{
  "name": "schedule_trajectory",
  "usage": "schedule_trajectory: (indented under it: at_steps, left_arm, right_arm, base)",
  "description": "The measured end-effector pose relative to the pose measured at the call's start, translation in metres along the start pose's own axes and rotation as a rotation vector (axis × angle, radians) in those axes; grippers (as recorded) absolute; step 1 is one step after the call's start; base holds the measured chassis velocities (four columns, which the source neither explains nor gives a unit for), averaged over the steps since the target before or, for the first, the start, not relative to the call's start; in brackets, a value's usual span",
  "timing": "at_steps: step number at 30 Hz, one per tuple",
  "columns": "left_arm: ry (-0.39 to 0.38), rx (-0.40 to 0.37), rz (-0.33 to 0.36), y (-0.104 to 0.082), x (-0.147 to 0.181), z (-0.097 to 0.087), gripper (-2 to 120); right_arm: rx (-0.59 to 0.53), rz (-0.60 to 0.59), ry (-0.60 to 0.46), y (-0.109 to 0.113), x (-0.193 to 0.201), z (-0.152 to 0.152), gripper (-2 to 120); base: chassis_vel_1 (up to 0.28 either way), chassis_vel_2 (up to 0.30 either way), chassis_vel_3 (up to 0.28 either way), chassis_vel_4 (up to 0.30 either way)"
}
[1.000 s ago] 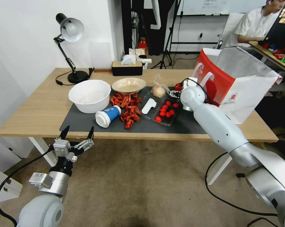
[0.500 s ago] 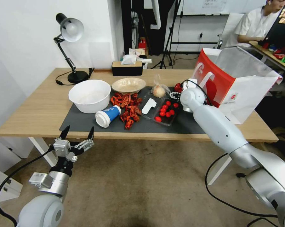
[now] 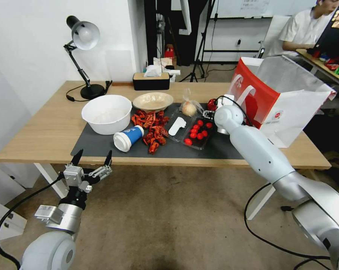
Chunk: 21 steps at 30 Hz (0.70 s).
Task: Pick up the trash from the table and place it into the takeout bag.
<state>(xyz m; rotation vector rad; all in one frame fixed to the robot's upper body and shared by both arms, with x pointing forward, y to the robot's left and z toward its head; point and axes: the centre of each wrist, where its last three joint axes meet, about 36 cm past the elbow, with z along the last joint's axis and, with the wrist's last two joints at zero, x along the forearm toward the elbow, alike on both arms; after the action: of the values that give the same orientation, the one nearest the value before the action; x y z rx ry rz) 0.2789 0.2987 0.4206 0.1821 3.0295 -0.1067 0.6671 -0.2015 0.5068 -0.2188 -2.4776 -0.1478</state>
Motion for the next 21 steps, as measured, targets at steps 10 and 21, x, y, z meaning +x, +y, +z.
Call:
schedule_trajectory:
  at_steps: [10, 21]
  left_arm:
    - [-0.005, 0.0, 0.002, -0.0003, -0.0004, -0.0016, 100]
    - [-0.014, -0.001, 0.004, -0.0006, -0.0007, -0.0043, 100]
  right_arm:
    - [0.001, -0.004, -0.004, 0.0011, 0.0015, 0.0002, 53]
    - [0.008, -0.022, -0.01, 0.0031, 0.0091, 0.0056, 53]
  base:
    - [0.0, 0.0, 0.0, 0.0]
    - [0.0, 0.0, 0.0, 0.0]
